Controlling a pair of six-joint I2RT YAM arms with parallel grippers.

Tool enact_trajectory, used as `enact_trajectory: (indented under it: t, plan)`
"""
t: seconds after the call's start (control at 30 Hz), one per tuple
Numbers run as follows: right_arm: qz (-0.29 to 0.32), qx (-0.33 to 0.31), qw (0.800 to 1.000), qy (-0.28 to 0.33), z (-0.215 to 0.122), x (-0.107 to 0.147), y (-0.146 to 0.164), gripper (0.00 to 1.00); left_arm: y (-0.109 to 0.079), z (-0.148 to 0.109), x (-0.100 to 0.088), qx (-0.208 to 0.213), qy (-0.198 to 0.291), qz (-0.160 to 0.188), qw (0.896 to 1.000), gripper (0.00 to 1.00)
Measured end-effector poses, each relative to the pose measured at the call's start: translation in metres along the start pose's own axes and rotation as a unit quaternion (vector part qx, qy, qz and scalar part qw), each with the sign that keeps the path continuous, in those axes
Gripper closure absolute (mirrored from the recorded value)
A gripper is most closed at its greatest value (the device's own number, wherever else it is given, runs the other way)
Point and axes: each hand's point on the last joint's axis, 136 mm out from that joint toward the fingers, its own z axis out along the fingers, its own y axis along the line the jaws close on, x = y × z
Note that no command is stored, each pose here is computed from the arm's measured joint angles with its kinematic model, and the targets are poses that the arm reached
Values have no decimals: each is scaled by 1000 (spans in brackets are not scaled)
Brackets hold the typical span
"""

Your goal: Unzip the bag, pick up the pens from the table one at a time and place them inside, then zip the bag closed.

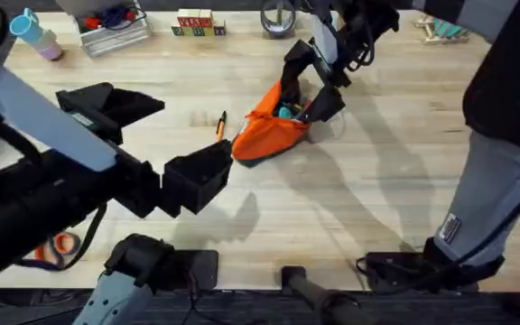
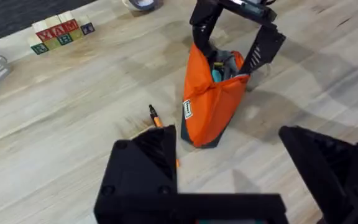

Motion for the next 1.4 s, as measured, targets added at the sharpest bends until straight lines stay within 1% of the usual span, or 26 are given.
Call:
enact_trajectory:
  t: [0.27,0.4,0.53,0.67,0.87,1.03,1.17,1.23,1.4]
  plan:
    - [6,-3,1000,5,2,-3,2,5,0,0,0,0,0,0,1000,6]
    - [43,-16,999,9,-6,-10,10,6,0,0,0,-1,0,0,1000,6]
    - [60,-16,998,13,-25,-29,12,5,1,0,0,-2,0,0,1000,6]
    - [55,8,998,10,-49,-52,6,5,1,0,0,-2,0,0,1000,7]
    - [67,44,997,4,-79,-79,1,5,1,0,0,-2,0,0,1000,6]
    - [102,74,992,-6,-99,-98,-2,5,2,0,0,-5,1,0,1000,6]
    - [139,96,985,-16,-115,-112,-2,5,9,0,1,-26,3,-2,1000,7]
    - [157,108,982,-16,-123,-117,-2,5,16,-1,2,-45,5,-11,999,6]
    - [223,166,961,8,-145,-116,-8,5,31,-3,4,-90,8,-30,995,5]
